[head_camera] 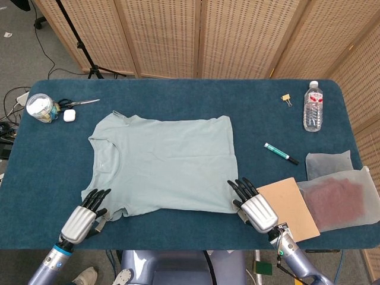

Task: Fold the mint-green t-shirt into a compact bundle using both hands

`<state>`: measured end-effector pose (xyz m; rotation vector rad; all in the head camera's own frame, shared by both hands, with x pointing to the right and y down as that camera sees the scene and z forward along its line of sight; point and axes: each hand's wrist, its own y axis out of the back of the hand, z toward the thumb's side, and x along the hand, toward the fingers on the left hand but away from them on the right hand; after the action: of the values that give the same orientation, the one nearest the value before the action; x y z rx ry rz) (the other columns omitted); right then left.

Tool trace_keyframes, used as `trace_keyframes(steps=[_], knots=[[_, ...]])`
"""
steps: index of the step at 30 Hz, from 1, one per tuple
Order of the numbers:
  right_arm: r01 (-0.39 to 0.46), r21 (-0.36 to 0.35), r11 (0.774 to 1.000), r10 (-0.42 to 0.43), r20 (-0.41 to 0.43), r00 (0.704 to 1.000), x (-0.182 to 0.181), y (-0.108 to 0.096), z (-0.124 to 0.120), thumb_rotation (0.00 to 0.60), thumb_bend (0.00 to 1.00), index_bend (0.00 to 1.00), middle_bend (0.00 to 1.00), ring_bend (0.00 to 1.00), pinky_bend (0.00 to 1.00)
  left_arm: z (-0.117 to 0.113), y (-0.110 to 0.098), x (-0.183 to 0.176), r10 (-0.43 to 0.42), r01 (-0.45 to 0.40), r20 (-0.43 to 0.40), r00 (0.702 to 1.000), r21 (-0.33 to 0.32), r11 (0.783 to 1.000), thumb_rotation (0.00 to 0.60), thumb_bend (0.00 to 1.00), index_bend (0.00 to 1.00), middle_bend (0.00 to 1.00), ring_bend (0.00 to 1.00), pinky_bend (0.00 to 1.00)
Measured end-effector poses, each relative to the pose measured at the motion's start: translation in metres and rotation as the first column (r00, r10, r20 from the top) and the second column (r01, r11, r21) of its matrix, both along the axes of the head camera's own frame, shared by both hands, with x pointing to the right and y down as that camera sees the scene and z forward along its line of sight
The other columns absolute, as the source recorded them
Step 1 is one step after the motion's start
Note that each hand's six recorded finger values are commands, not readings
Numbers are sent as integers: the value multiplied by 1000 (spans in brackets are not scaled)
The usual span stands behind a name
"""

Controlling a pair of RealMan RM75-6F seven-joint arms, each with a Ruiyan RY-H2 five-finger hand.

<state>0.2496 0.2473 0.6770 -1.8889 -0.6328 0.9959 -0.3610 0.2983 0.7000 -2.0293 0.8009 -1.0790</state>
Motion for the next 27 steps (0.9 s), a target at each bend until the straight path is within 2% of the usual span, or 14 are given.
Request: trace_keyframes(steps=[8,12,19,27], knots=[[3,-3,1000,-3,9,1000,0,1,-2,600,691,675,39,0,0,-9,-4,-6,18,-18,0,1000,26,1000,600,544,725,0,0,0],[17,-12,1000,-17,23,1000,-2,3,-5,600,711,675,39,0,0,-18,-6,-13,64,-64,7,998,38,997,600,545,726,0,0,0],[96,-63,993,-92,68,993,-9,11,-13,600,716,681,42,0,0,-43,-8,-18,163,-162,-8,987,61,985,600,544,725,0,0,0],[186,-100,977,-177,98,979,-17,19,-23,600,714,682,43,0,0,-63,-1,-19,229,-226,-40,973,64,972,600,550,725,0,0,0]])
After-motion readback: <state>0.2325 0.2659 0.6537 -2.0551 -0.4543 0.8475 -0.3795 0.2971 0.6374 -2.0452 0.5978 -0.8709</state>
